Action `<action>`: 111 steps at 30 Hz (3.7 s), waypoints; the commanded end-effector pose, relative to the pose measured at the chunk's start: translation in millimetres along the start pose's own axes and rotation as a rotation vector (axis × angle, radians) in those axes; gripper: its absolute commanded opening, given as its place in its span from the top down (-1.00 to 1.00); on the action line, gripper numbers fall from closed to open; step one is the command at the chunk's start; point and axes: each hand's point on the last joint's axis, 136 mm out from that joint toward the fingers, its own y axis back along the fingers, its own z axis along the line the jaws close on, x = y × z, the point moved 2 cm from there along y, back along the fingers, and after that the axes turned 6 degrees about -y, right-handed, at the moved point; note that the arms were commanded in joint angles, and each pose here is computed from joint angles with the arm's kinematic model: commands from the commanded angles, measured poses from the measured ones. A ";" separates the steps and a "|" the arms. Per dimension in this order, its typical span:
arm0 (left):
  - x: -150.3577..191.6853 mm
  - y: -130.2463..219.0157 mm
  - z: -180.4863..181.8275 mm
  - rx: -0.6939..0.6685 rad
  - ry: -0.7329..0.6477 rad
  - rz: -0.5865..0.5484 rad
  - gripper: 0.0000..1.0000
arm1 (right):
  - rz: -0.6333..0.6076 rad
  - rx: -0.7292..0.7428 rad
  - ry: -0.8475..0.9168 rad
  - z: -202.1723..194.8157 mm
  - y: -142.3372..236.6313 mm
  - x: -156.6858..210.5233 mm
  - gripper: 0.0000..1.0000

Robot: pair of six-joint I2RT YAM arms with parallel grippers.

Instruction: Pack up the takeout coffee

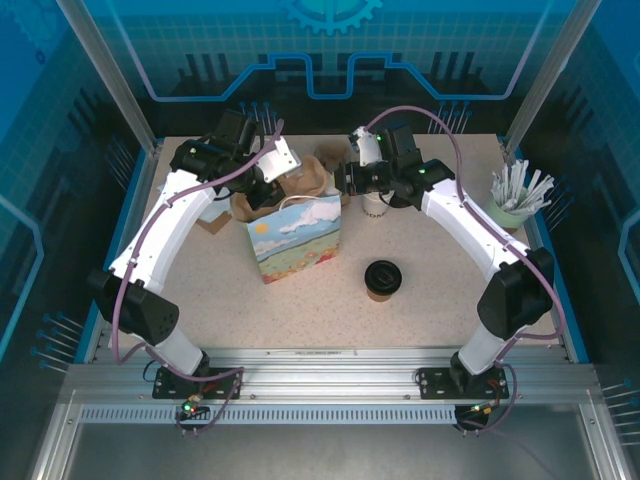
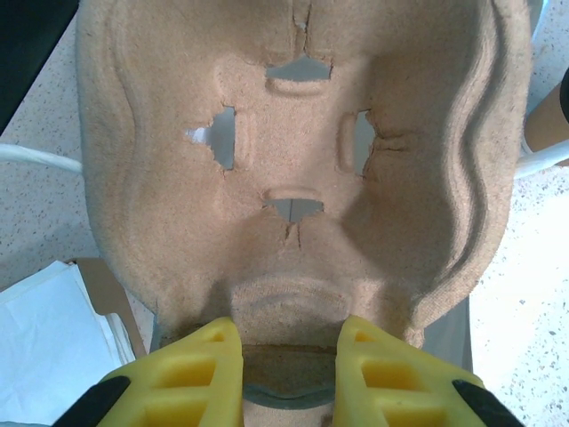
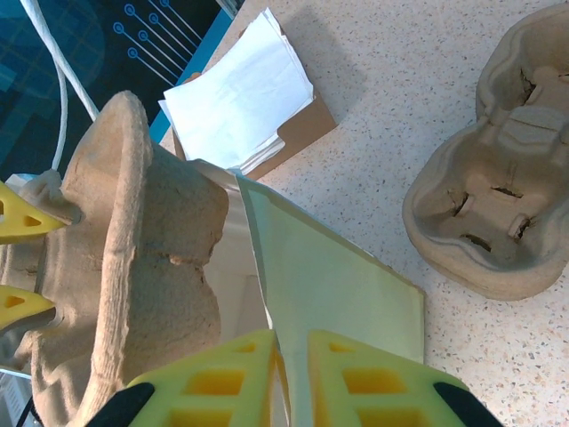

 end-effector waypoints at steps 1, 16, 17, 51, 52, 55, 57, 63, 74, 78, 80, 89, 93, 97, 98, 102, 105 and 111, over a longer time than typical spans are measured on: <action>4.8 5.8 5.0 -0.031 0.056 0.014 0.59 | -0.025 -0.014 0.021 11.1 9.5 -4.4 0.64; 16.3 -4.0 -18.6 0.046 -0.016 0.048 0.57 | -0.031 -0.010 0.016 10.1 8.7 -7.6 0.64; 16.1 -4.0 -21.1 0.052 -0.027 0.045 0.57 | -0.031 -0.010 0.016 10.3 7.9 -7.6 0.64; 13.4 9.6 -52.9 0.126 -0.118 0.011 0.54 | -0.018 0.002 0.012 6.6 1.0 -8.8 0.66; 13.4 9.5 -54.5 0.133 -0.123 0.011 0.54 | -0.019 0.003 0.012 6.2 0.8 -9.2 0.65; 14.2 9.5 -56.5 0.141 -0.133 0.010 0.53 | -0.012 -0.002 0.012 7.0 -0.7 -8.7 0.66; 15.6 8.8 -56.1 0.140 -0.133 0.017 0.52 | -0.011 -0.004 0.014 7.7 -1.0 -9.0 0.66; 23.6 -1.0 -51.9 0.131 -0.124 0.070 0.52 | -0.019 -0.012 0.045 13.0 7.6 -12.8 0.59; 16.0 4.9 -49.3 0.106 -0.131 0.022 0.53 | -0.080 -0.292 0.204 57.1 27.0 -35.6 0.02; 15.8 3.6 -49.1 0.107 -0.120 0.020 0.53 | -0.041 -0.429 0.263 66.8 20.2 -40.9 -0.13; 15.4 3.6 -48.3 0.104 -0.116 0.019 0.53 | -0.011 -0.464 0.288 68.9 14.6 -42.1 -0.14; 15.0 6.2 -46.6 0.096 -0.104 0.018 0.53 | 0.086 -0.542 0.321 70.3 -12.4 -35.3 -0.33; 15.9 5.3 -46.7 0.097 -0.101 0.021 0.53 | 0.135 -0.598 0.332 74.7 -20.3 -30.2 -0.34; 16.6 4.1 -46.5 0.097 -0.100 0.023 0.53 | 0.165 -0.630 0.352 80.2 -25.9 -24.9 -0.30; 16.6 4.4 -46.0 0.096 -0.097 0.022 0.54 | 0.170 -0.629 0.355 80.3 -27.7 -25.0 -0.28; 16.4 4.6 -46.0 0.096 -0.096 0.021 0.53 | 0.195 -0.640 0.346 79.7 -36.3 -24.5 -0.22; 16.1 5.2 -46.0 0.095 -0.096 0.019 0.54 | 0.210 -0.641 0.355 82.0 -42.1 -21.8 -0.22; 16.9 3.6 -46.3 0.098 -0.094 0.024 0.54 | 0.236 -0.659 0.363 90.3 -50.8 -17.8 -0.15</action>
